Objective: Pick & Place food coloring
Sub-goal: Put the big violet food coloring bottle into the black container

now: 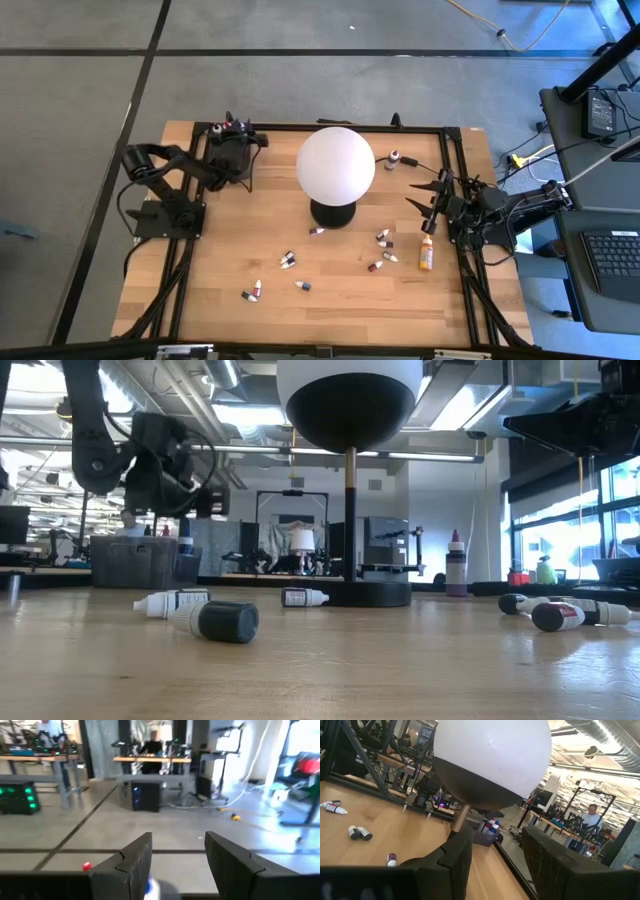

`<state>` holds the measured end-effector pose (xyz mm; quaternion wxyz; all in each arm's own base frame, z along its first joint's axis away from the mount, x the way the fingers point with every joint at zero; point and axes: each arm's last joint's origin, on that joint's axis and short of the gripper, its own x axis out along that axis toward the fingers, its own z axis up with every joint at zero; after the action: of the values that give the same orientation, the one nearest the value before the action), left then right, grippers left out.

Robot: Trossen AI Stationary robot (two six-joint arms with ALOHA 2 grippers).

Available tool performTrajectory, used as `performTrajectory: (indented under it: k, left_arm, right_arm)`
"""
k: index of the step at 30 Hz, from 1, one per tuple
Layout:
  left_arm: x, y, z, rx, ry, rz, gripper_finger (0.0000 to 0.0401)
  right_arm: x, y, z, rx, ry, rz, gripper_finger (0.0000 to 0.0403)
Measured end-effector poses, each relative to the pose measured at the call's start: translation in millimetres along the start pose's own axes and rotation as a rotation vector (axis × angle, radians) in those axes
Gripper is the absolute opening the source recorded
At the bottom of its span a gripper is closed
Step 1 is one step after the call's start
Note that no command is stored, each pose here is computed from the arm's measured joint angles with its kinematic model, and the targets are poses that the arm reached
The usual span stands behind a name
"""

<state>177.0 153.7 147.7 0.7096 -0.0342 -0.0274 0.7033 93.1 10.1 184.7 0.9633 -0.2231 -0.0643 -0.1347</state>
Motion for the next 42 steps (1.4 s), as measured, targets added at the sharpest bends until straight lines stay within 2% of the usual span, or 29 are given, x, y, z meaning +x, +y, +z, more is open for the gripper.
performTrajectory:
  k: [2,4,7,11,13,16,19,22,25,28,32,36,39,42]
  left_arm:
    - [-7,-5,5,-0.025,-0.010,-0.046,0.0178]
    - [-16,-12,9,-0.043,-0.006,-0.157,0.0178]
    - [-33,-28,11,-0.039,0.012,-0.454,0.0180]
    - [-58,-46,10,-0.013,0.044,-0.953,0.0178]
    - [-70,-51,9,-0.010,0.067,-1.167,0.0177]
    - [-85,-56,7,-0.003,0.096,-1.394,0.0179]
    - [-97,-59,7,-0.018,0.124,-1.541,0.0180]
    - [-107,-60,6,-0.059,0.185,-1.636,0.0178]
    - [-112,-61,6,-0.056,0.195,-1.673,0.0177]
    - [-113,-61,4,-0.047,0.213,-1.671,0.0179]
    - [-110,-60,0,-0.090,0.326,-1.642,0.0179]
    - [-109,-59,-4,-0.102,0.395,-1.612,0.0177]
    - [-108,-59,-4,-0.100,0.394,-1.603,0.0179]
    - [-108,-59,-4,-0.100,0.393,-1.604,0.0179]
  right_arm:
    - [0,0,0,0.010,-0.001,-0.003,0.0173]
    - [0,-1,1,0.034,0.005,-0.034,0.0173]
    - [0,-5,0,0.093,0.044,-0.141,0.0173]
    - [-2,-12,2,0.216,0.083,-0.332,0.0173]
    - [-3,-14,1,0.258,0.100,-0.394,0.0173]
    - [-3,-17,4,0.286,0.111,-0.429,0.0173]
    - [-4,-23,12,0.346,0.121,-0.466,0.0173]
    - [-5,-31,23,0.411,0.173,-0.514,0.0173]
    - [-3,-32,28,0.427,0.245,-0.452,0.0173]
    - [3,-33,37,0.452,0.284,-0.417,0.0173]
    - [21,-29,42,0.394,0.381,-0.412,0.0173]
    - [45,-35,48,0.368,0.462,-0.486,0.0173]
    - [62,-45,50,0.387,0.562,-0.496,0.0173]
    - [77,-60,50,0.459,0.698,-0.468,0.0173]
